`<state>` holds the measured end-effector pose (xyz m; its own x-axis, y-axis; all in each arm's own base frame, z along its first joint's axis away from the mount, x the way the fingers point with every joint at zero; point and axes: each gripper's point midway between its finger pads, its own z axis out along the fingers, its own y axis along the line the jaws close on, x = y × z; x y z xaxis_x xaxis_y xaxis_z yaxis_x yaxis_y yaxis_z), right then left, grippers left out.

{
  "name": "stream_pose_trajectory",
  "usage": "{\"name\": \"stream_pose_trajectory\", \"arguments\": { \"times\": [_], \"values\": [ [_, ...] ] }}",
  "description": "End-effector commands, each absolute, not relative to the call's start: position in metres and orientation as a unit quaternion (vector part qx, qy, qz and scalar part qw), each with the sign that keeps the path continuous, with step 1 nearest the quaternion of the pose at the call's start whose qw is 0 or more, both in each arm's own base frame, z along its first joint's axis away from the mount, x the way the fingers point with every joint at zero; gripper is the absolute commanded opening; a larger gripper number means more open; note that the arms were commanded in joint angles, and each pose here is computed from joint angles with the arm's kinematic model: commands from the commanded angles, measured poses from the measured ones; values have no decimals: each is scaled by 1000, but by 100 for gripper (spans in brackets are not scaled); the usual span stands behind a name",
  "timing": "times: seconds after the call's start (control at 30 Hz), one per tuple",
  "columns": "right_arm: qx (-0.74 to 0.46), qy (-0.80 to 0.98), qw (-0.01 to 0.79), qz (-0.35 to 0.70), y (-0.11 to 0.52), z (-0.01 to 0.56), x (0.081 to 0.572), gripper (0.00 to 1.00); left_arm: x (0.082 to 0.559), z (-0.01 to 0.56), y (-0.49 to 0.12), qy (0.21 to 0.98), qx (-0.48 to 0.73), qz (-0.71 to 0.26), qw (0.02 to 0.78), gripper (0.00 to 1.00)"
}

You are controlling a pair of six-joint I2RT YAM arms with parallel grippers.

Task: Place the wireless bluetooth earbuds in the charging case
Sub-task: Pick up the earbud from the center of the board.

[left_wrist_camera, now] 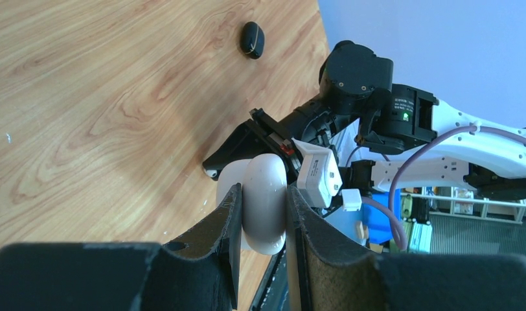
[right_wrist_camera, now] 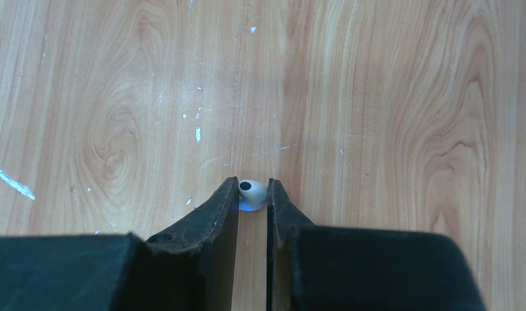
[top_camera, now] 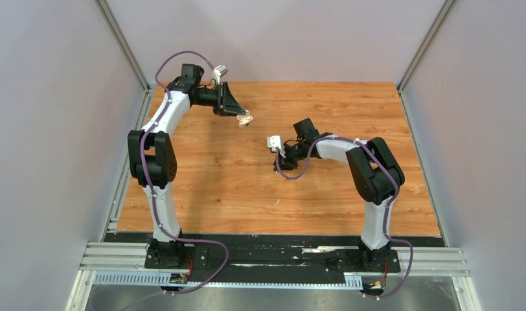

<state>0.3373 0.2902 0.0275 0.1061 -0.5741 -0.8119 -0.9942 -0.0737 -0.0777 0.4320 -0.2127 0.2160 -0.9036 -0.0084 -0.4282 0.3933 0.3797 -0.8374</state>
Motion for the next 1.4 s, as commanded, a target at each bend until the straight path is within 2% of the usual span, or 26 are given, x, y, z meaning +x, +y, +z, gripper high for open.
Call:
{"name": "stream_pose_trajectory", "arguments": {
  "times": [0.0, 0.3, 0.57, 0.73, 0.8, 0.87, 0.97, 1.1, 1.37],
  "values": [
    [-678, 583, 330, 303, 290, 24, 339, 10, 427, 242, -208, 797, 137, -548, 212, 0],
    [-653, 604, 346, 299, 284, 49, 352, 29, 427, 242, -206, 797, 134, -550, 211, 0],
    [-635, 618, 357, 296, 254, 72, 353, 36, 430, 241, -206, 795, 131, -554, 210, 0],
    [-600, 637, 361, 323, 257, 101, 351, 39, 430, 243, -206, 794, 130, -554, 211, 0],
    [-560, 671, 346, 342, 263, 106, 353, 39, 430, 244, -206, 794, 129, -555, 211, 0],
    [-515, 710, 319, 360, 269, 104, 356, 35, 431, 245, -206, 794, 128, -556, 212, 0],
    [-506, 717, 300, 373, 280, 97, 348, 33, 431, 246, -206, 793, 127, -556, 212, 0],
    [-486, 753, 256, 362, 293, 73, 346, 33, 430, 249, -205, 796, 126, -551, 219, 0],
    [-495, 787, 218, 295, 298, 45, 351, 32, 428, 251, -199, 798, 123, -545, 226, 0]
  ]
}}
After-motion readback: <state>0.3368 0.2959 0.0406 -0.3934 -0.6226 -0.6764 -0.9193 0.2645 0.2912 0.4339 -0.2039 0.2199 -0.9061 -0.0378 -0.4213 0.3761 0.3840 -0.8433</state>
